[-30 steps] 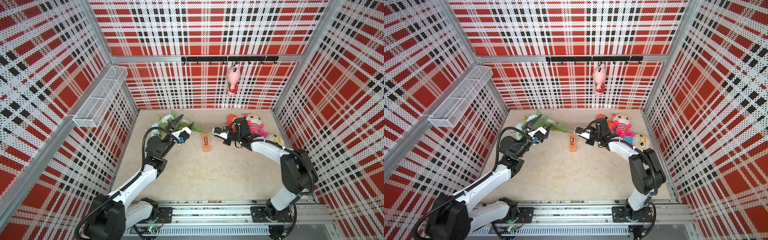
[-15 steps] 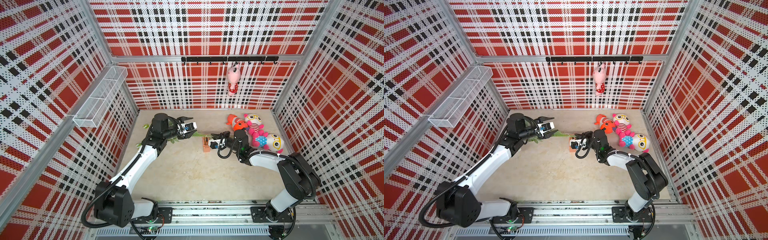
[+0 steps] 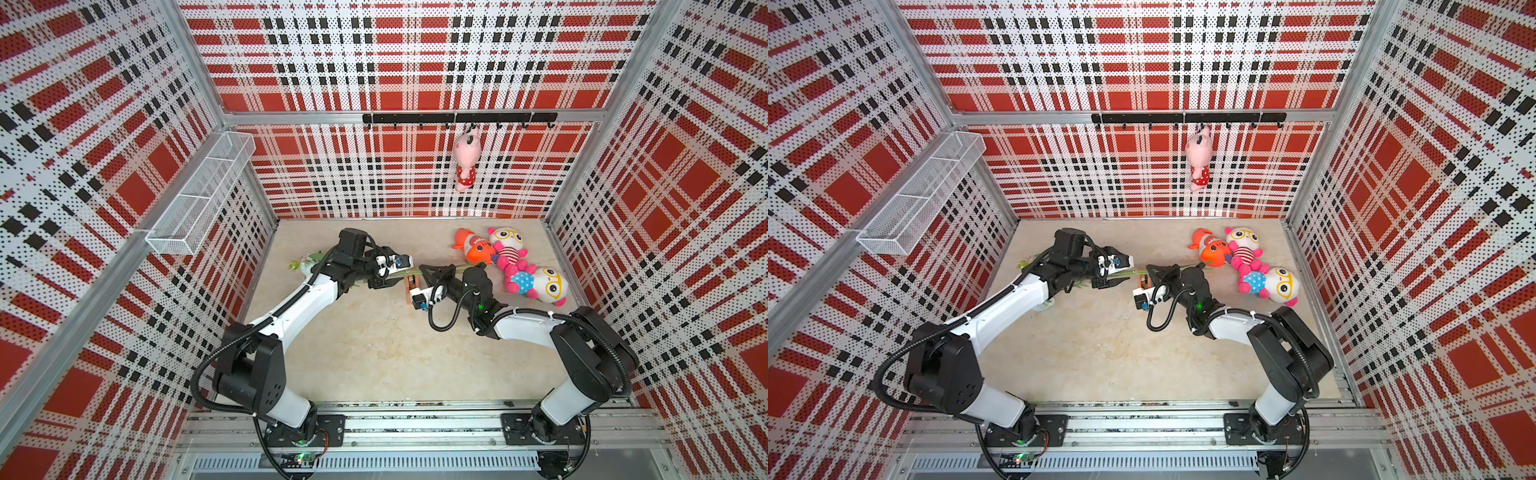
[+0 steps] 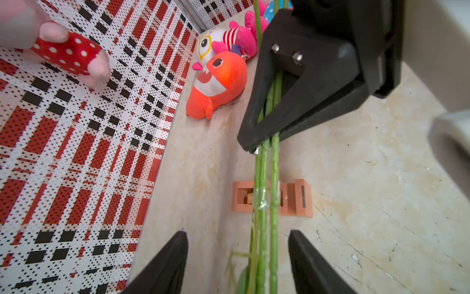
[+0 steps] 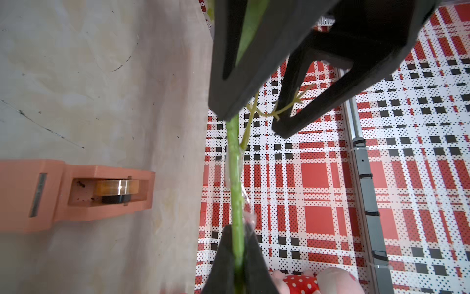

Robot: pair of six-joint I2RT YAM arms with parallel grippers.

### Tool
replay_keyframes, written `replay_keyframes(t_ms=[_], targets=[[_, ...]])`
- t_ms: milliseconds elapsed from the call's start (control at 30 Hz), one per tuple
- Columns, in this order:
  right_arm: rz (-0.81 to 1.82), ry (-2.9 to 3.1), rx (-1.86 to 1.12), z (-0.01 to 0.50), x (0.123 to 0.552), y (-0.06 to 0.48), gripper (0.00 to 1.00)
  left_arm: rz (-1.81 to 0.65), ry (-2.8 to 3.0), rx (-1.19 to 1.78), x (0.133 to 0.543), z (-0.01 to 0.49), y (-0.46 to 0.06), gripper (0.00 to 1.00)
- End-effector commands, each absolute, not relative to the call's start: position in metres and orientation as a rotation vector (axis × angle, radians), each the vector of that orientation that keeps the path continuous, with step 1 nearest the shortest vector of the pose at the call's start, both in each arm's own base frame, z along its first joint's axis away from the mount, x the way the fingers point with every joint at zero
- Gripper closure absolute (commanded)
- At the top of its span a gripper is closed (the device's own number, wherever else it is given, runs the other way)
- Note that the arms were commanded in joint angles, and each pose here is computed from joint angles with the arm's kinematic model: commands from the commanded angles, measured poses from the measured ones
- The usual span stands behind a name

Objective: Wrap bouquets with tape
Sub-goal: Wrap the tape around the bouquet.

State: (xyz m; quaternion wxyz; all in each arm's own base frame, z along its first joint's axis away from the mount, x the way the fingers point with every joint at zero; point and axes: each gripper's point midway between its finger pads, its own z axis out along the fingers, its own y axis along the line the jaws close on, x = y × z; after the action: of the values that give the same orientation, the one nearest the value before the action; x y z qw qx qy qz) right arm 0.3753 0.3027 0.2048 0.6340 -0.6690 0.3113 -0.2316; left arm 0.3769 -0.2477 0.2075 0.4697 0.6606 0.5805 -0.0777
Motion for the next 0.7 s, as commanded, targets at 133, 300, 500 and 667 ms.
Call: replay_keyframes(t_ms=[133,300,500,667], targets=[[-0.625,0.586,-1.439,0.234,0.372,0.310,1.00,-0.204,1.500,1.763,0.374,0.176,-0.246,0.56],[-0.650,0.572,-1.468,0.229,0.373,0.313,1.00,-0.188,1.512,1.769,0.376,0.176,-0.245,0.74],[-0.597,0.696,-1.476,0.215,0.373,0.307,0.83,-0.163,1.494,1.743,0.382,0.194,-0.239,1.00],[-0.179,1.042,-1.537,0.199,0.347,0.305,0.37,-0.049,1.486,1.712,0.390,0.207,-0.237,1.00]])
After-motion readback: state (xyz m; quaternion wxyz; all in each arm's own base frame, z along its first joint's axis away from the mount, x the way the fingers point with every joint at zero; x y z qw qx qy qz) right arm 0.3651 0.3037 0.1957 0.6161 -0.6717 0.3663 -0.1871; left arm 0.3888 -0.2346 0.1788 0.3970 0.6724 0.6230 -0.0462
